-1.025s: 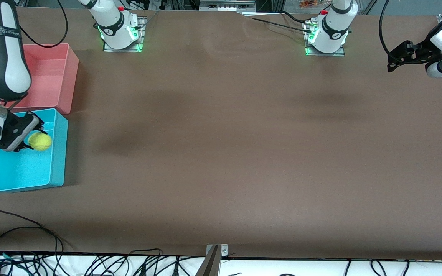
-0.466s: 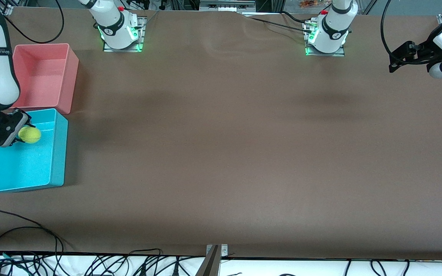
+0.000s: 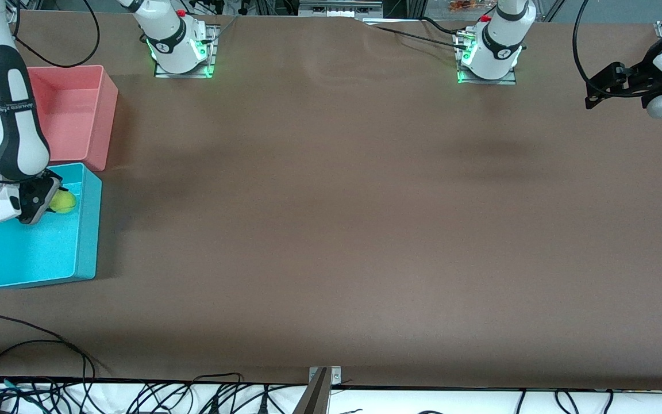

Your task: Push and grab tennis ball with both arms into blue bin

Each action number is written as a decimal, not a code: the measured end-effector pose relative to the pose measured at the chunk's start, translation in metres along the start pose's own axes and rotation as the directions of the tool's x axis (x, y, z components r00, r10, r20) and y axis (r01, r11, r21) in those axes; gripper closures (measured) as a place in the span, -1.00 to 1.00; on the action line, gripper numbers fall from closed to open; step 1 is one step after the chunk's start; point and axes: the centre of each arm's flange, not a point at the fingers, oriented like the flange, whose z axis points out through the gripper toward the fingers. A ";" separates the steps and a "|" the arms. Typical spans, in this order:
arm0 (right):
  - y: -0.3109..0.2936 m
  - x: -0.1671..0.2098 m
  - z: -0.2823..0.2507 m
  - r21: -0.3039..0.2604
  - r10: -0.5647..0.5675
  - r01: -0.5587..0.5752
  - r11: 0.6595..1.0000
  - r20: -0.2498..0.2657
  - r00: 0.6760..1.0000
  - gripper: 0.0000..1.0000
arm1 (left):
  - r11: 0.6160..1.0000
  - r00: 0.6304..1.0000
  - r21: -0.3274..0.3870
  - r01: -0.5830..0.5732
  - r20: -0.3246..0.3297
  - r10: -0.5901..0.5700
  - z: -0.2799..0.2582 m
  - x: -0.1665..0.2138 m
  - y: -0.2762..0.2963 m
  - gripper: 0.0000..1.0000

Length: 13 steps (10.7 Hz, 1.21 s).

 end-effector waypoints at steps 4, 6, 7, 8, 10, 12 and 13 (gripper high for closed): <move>0.003 -0.001 0.020 0.008 -0.001 0.001 1.000 0.013 1.000 -0.54 | 1.000 1.000 0.001 0.000 0.017 0.000 0.001 -0.002 0.000 -1.00; 0.007 0.001 0.001 -0.027 -0.003 0.004 1.000 0.005 1.000 -1.00 | 1.000 1.000 0.001 0.000 0.018 0.000 0.002 -0.002 0.000 -1.00; 0.009 0.003 -0.019 -0.057 -0.007 0.007 0.998 -0.006 1.000 -1.00 | 1.000 1.000 0.001 0.000 0.018 0.000 0.002 -0.002 0.000 -1.00; 0.006 0.005 -0.044 -0.074 -0.003 0.001 0.997 -0.031 1.000 -1.00 | 1.000 1.000 0.001 0.000 0.018 0.000 0.002 -0.002 0.000 -1.00; -0.002 0.014 -0.094 -0.112 0.049 -0.066 0.992 -0.150 0.987 -1.00 | 1.000 1.000 0.001 -0.001 0.018 0.001 0.002 -0.002 0.001 -1.00; -0.015 0.043 -0.141 -0.132 0.116 -0.147 0.980 -0.221 0.968 -1.00 | 1.000 1.000 0.001 -0.001 0.018 0.001 0.002 -0.002 0.001 -1.00; -0.026 0.059 -0.156 -0.093 0.175 -0.201 0.975 -0.232 0.957 -1.00 | 1.000 1.000 0.001 0.000 0.018 0.000 0.002 -0.002 0.001 -1.00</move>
